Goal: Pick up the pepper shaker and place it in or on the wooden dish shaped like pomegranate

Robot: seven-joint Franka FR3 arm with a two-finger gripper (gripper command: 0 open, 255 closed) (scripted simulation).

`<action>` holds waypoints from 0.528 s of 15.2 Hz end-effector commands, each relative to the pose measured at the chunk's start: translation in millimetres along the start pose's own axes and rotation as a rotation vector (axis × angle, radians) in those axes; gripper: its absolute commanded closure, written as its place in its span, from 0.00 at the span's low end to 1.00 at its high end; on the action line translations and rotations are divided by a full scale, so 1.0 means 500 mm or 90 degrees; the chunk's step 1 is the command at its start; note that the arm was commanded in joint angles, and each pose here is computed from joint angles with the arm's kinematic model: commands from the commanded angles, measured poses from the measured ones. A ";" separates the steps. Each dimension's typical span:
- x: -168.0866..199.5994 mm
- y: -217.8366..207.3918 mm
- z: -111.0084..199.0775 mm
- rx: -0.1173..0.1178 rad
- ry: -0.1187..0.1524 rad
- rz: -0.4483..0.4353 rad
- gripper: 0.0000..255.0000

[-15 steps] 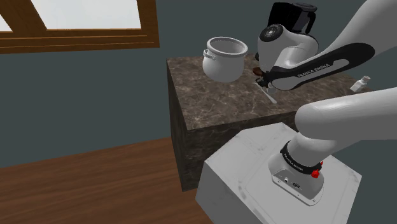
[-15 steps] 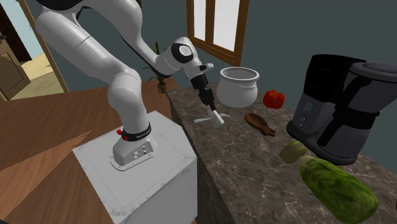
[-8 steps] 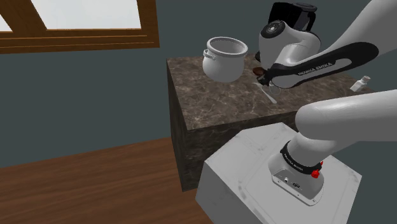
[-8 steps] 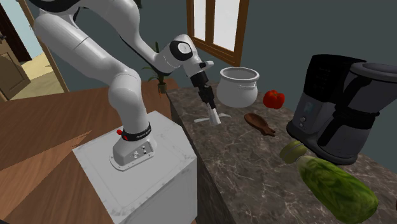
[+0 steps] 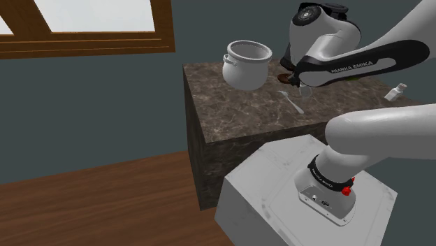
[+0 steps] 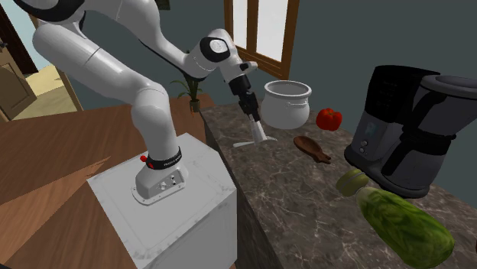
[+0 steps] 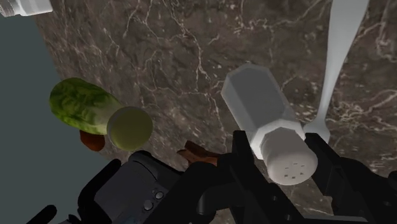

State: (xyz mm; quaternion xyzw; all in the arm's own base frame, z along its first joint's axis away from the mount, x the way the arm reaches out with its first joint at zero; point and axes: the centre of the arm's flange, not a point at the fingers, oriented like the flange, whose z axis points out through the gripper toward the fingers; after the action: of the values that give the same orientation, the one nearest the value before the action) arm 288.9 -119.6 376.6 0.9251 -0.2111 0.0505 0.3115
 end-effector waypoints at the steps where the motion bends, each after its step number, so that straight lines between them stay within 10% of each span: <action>1: 0.005 0.010 -0.019 0.000 0.000 0.000 1.00; 8: 0.022 0.051 -0.078 0.000 0.000 0.000 1.00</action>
State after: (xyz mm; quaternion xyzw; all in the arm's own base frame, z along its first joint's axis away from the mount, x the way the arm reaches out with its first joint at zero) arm 289.2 -118.0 420.4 0.9252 -0.2110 0.0505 0.3113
